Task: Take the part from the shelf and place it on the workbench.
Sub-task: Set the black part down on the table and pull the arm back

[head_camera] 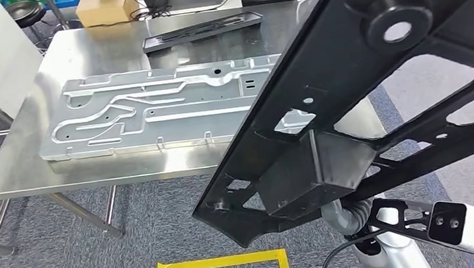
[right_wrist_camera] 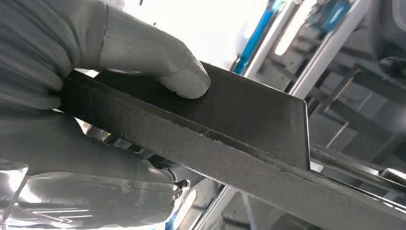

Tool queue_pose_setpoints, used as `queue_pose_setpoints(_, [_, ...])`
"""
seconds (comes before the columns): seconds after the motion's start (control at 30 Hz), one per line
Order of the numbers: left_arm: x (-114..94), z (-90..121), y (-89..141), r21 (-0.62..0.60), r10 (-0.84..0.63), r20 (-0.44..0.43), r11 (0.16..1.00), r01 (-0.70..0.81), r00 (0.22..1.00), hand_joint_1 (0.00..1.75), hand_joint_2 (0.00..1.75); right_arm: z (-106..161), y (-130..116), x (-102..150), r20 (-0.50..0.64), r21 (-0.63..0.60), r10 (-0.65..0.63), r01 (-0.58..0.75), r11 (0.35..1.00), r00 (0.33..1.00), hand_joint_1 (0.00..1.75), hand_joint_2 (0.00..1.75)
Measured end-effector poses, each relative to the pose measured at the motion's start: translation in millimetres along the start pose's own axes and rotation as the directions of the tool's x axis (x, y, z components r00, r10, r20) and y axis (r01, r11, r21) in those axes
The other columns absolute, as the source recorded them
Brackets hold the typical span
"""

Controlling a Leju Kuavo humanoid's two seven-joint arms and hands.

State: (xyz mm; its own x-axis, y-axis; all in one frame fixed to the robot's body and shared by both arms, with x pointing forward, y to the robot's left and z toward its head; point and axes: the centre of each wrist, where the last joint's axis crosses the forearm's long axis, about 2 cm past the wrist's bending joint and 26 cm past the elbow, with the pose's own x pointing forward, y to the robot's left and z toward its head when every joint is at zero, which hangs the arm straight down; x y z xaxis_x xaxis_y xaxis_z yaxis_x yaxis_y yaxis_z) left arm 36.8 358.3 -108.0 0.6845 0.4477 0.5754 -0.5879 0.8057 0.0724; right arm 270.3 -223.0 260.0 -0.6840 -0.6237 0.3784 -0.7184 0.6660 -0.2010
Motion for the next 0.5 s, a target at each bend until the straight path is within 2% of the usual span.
queue_pose_setpoints(0.5, [1.8,-0.9,1.8,-0.006,0.001,0.008,1.000,-0.001,1.000,0.00,1.75,5.2,1.8,1.3,-0.031,-0.007,0.045,-0.045,0.999,0.999,1.75,1.75])
